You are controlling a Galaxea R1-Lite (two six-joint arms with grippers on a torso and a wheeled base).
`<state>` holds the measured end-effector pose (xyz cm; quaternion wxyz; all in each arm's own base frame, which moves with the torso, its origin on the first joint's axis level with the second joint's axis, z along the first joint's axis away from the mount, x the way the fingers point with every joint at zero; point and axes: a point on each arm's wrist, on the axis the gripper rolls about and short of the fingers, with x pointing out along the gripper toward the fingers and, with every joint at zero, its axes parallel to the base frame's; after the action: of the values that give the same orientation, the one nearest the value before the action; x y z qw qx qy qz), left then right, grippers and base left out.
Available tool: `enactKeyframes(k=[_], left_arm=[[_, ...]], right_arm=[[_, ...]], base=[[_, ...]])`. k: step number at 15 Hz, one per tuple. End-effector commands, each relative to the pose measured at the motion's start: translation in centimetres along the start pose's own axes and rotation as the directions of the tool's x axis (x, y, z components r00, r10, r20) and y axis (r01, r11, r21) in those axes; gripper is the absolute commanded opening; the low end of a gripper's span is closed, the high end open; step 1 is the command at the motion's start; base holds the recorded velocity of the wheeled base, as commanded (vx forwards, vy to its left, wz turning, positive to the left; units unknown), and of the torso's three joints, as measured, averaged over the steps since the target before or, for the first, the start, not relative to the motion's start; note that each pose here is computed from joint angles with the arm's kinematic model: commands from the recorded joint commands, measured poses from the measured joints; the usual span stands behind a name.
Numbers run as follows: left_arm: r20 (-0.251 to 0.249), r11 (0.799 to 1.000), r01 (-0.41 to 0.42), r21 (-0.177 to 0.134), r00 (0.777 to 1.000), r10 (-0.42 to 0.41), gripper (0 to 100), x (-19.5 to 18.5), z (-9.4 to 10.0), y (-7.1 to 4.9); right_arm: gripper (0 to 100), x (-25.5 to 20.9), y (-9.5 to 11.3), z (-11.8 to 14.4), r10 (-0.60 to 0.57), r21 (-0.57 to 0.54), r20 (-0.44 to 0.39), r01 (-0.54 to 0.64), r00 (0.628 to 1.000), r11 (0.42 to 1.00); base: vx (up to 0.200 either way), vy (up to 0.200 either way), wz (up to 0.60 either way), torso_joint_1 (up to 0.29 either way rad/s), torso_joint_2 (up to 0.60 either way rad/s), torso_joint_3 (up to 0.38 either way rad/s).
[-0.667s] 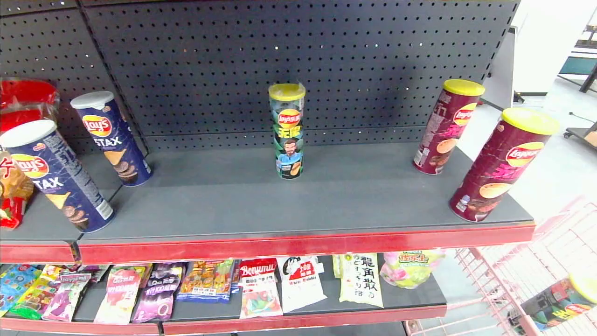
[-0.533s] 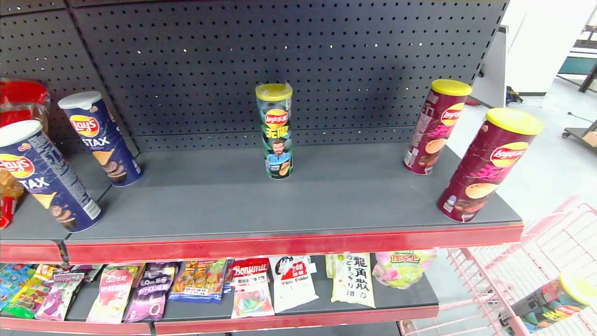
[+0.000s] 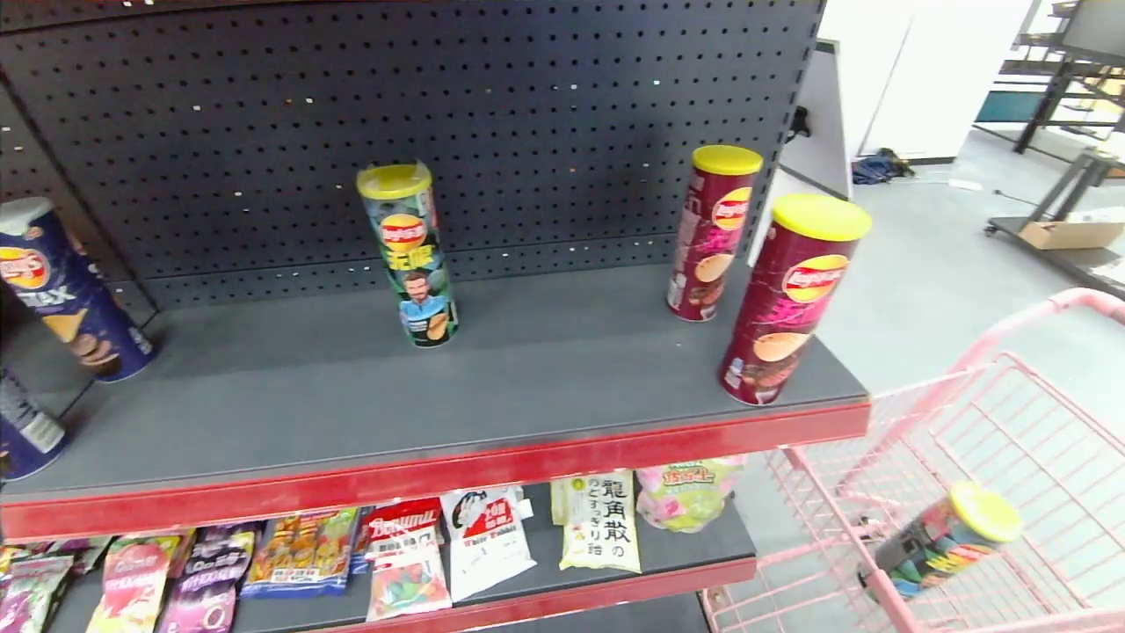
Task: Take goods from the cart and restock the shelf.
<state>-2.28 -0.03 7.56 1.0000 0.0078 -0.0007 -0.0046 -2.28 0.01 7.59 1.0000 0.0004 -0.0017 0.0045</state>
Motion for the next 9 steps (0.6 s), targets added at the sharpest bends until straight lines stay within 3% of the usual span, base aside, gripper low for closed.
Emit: enactKeyframes(k=[1,5,9], left_arm=[[0.0,1.0,0.0,0.0,1.0,0.0,100,0.0,0.01,0.0],[0.0,1.0,0.0,0.0,1.0,0.0,100,0.0,0.01,0.0],[0.0,1.0,0.0,0.0,1.0,0.0,100,0.0,0.01,0.0]], right_arm=[[100,0.0,0.0,0.01,0.003,0.001,0.001,-0.003,1.0,1.0],[100,0.0,0.0,0.01,0.002,-0.001,0.001,-0.002,1.0,1.0],[100,0.0,0.0,0.01,0.002,-0.002,0.001,-0.002,1.0,1.0]], base=[[0.0,0.0,-0.6,0.002,-0.01,0.007],[0.0,0.0,-0.6,0.001,0.0,0.004],[0.0,0.0,0.0,0.0,0.0,0.0]])
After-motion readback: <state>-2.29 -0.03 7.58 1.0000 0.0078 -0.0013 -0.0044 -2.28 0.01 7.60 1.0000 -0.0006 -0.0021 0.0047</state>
